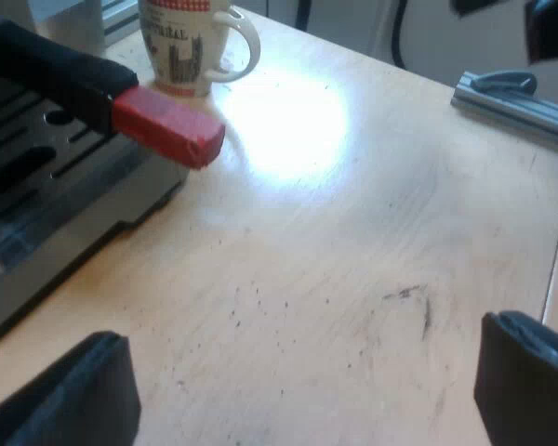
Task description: Grind coffee beans and then tamp
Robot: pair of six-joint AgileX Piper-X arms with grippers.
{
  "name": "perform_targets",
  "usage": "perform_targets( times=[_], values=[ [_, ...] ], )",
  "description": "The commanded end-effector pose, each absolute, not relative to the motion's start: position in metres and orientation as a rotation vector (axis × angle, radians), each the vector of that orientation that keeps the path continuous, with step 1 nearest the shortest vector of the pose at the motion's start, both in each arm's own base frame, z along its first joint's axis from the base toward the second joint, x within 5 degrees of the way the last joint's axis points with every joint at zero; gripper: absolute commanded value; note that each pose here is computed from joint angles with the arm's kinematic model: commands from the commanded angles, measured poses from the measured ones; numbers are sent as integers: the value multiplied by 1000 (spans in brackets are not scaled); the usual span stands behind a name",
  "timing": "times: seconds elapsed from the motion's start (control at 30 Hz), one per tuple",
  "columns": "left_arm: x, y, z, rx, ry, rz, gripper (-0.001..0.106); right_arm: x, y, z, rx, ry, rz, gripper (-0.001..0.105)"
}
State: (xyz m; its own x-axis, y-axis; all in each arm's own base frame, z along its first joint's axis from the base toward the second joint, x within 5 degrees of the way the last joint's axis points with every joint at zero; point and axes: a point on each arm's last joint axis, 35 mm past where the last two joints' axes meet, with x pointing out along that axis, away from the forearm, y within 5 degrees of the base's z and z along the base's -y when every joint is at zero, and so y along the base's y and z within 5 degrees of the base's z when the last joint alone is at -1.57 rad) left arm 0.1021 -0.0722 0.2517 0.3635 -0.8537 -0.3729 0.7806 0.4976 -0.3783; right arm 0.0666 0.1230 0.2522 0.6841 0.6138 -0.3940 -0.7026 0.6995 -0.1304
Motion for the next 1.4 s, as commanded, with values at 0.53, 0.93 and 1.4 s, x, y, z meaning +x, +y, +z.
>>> perform_targets(
  times=[0.53,0.93,1.4],
  values=[
    [110,-78,243,-130,584,-1083,73,89,192,211,-144,259,564,28],
    [111,-78,244,-130,576,-1087,73,100,216,189,-187,265,469,28],
    [119,-82,228,-126,538,-1092,73,108,229,183,-215,261,413,28]
  ],
)
